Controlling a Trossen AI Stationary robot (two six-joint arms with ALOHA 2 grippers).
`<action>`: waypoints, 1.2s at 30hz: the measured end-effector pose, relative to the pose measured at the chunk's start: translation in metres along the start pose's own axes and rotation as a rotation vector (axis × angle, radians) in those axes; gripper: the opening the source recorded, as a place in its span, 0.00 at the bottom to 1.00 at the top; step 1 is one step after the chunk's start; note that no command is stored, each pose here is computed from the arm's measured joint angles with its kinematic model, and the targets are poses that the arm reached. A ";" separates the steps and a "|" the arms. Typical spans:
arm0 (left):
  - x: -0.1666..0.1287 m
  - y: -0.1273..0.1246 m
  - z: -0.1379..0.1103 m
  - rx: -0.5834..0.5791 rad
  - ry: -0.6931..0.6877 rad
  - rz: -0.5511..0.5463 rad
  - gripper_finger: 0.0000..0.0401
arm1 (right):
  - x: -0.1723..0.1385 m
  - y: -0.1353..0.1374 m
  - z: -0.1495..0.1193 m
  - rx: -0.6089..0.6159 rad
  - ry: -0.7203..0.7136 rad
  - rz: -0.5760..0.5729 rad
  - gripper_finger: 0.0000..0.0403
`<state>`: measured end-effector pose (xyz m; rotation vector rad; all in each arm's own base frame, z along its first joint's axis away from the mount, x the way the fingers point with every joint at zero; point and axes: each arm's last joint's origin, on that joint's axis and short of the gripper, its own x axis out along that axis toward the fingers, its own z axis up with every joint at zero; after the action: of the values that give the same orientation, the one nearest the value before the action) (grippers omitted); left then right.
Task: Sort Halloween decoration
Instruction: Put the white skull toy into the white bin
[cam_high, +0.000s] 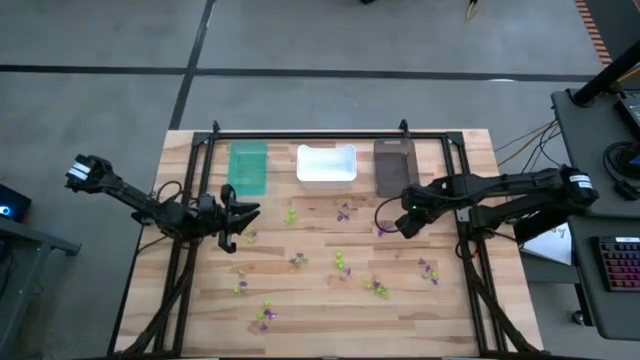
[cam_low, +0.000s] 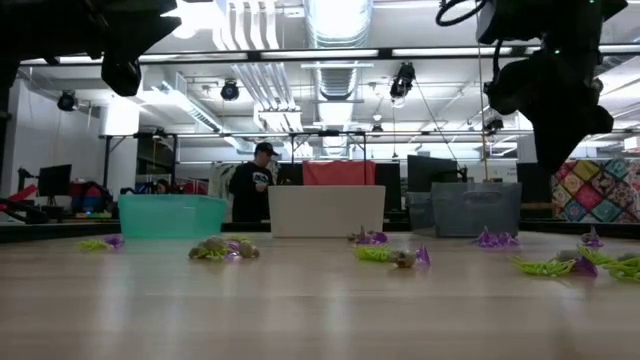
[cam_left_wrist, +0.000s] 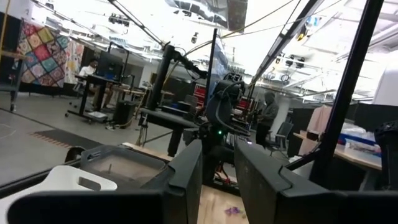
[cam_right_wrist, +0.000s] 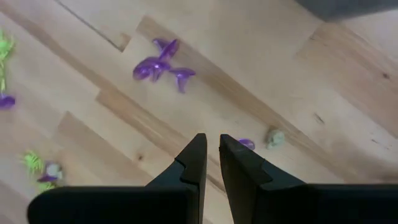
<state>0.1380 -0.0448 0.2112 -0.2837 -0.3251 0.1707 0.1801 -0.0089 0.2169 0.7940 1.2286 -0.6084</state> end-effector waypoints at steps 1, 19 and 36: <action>0.000 0.000 0.000 -0.005 0.000 0.000 0.19 | 0.002 0.001 0.000 0.005 0.007 -0.007 0.10; 0.001 0.000 -0.001 0.005 -0.002 0.001 0.19 | 0.024 0.000 0.001 0.038 0.126 -0.177 0.33; 0.001 0.000 -0.001 0.007 0.000 0.001 0.19 | 0.053 0.002 0.006 0.030 0.169 -0.336 0.31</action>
<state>0.1393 -0.0454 0.2105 -0.2766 -0.3247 0.1733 0.1982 -0.0122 0.1671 0.6776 1.5277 -0.8466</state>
